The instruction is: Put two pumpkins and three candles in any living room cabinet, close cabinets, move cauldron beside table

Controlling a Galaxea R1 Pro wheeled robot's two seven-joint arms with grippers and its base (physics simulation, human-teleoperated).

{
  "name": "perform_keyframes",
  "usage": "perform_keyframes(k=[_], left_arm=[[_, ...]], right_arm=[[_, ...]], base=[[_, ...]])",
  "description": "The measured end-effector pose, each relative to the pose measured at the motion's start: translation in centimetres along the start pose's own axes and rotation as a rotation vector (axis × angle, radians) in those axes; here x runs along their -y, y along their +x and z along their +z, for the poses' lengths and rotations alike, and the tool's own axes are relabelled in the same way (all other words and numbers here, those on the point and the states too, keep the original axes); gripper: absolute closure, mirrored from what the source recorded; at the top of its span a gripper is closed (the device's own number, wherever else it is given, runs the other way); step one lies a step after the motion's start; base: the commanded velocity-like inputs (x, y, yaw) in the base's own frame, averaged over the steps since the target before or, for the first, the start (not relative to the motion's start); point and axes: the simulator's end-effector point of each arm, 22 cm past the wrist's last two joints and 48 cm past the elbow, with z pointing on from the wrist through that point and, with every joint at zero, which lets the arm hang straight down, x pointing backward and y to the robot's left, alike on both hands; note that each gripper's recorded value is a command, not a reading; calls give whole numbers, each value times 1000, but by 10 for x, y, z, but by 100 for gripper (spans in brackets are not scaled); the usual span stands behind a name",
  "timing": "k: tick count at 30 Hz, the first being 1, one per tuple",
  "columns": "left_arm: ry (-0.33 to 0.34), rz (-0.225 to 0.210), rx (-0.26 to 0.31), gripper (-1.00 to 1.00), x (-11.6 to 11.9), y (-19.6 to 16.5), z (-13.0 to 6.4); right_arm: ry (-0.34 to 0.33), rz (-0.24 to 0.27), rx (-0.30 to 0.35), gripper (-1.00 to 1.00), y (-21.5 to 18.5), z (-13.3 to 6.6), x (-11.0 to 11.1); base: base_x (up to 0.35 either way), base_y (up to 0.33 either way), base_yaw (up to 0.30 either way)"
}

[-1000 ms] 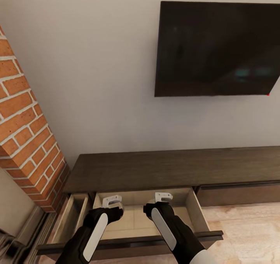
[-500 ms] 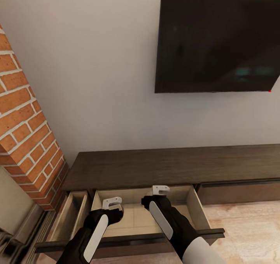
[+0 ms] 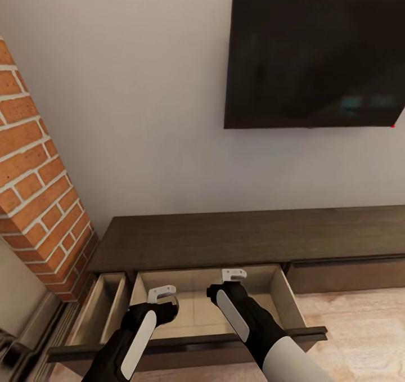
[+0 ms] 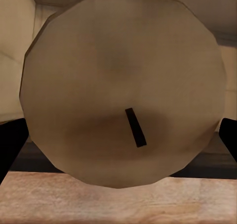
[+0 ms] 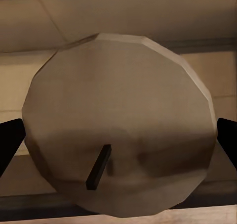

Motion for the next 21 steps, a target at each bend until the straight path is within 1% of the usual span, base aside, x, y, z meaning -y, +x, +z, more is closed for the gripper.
perform_keyframes(k=[10, 15, 21], left_arm=[[2, 1, -1, 100, 1, 1, 1], [1, 2, -8, 100, 0, 3, 2], [2, 1, -6, 100, 0, 2, 2]], right_arm=[[1, -2, -2, 100, 2, 2, 0], [3, -7, -8, 100, 3, 2, 1], [3, -12, -17, 100, 5, 2, 1]], base=[[7, 0, 0], [186, 0, 0], [46, 0, 0]])
